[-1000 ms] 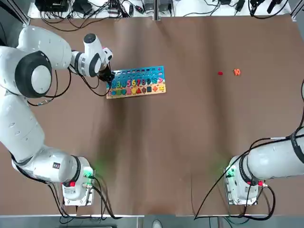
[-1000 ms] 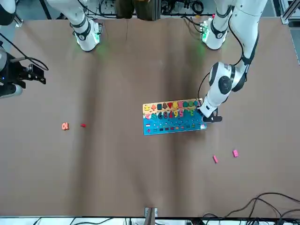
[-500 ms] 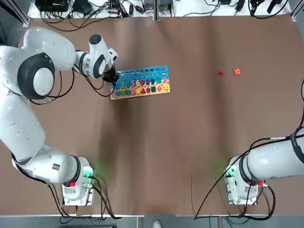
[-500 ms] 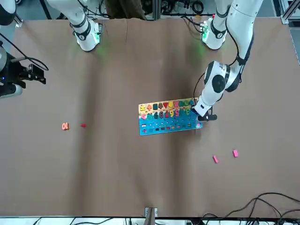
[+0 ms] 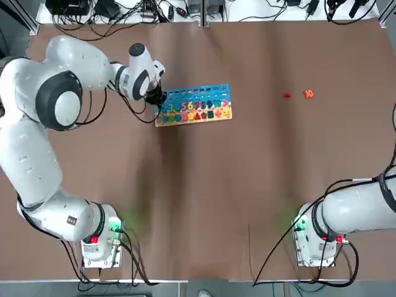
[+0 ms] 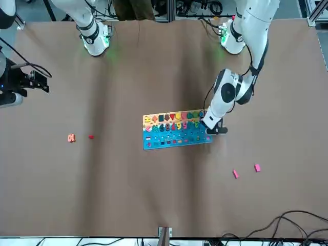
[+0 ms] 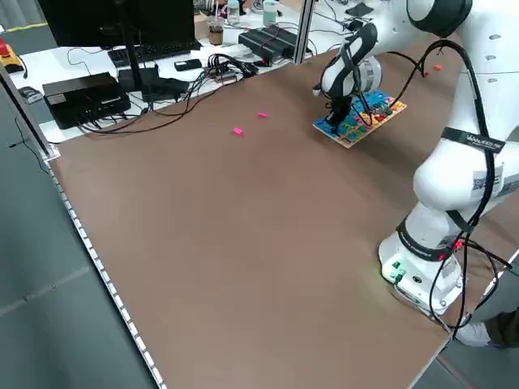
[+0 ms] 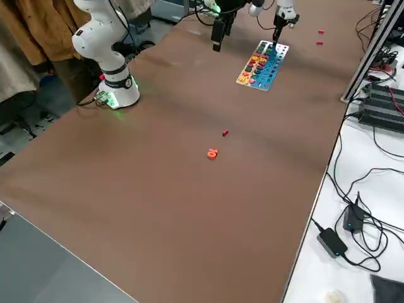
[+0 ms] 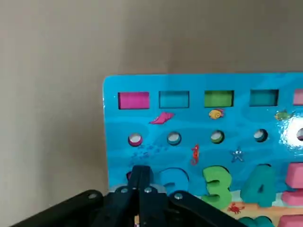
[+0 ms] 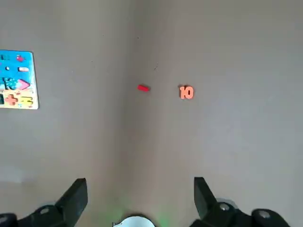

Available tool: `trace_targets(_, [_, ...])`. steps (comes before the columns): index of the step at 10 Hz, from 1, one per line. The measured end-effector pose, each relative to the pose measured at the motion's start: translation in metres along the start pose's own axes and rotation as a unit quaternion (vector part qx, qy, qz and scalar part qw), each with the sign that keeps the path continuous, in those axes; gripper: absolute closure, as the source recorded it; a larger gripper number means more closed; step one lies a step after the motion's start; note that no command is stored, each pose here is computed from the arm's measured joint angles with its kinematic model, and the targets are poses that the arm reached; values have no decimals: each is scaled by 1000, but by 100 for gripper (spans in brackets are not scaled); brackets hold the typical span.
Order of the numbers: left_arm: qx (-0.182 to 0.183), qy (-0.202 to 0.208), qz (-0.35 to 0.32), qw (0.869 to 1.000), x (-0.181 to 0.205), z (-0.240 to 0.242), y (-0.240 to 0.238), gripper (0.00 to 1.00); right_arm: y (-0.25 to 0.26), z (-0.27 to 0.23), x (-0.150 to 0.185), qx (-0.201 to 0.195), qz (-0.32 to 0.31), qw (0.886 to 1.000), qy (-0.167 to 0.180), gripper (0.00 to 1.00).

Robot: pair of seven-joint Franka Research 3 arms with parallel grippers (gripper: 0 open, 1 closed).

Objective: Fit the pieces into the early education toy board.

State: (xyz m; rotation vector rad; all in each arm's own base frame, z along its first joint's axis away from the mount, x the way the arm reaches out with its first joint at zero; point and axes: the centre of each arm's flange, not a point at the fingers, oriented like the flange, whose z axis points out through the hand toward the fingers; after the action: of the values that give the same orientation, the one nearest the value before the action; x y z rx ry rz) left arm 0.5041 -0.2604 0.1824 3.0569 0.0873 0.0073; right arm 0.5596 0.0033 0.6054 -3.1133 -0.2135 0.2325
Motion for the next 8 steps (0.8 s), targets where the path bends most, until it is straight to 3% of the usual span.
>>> trace_targets(8, [-22, 23, 6, 999, 14, 8, 79, 96, 1, 1, 1, 0, 1, 1000, -1, 1])
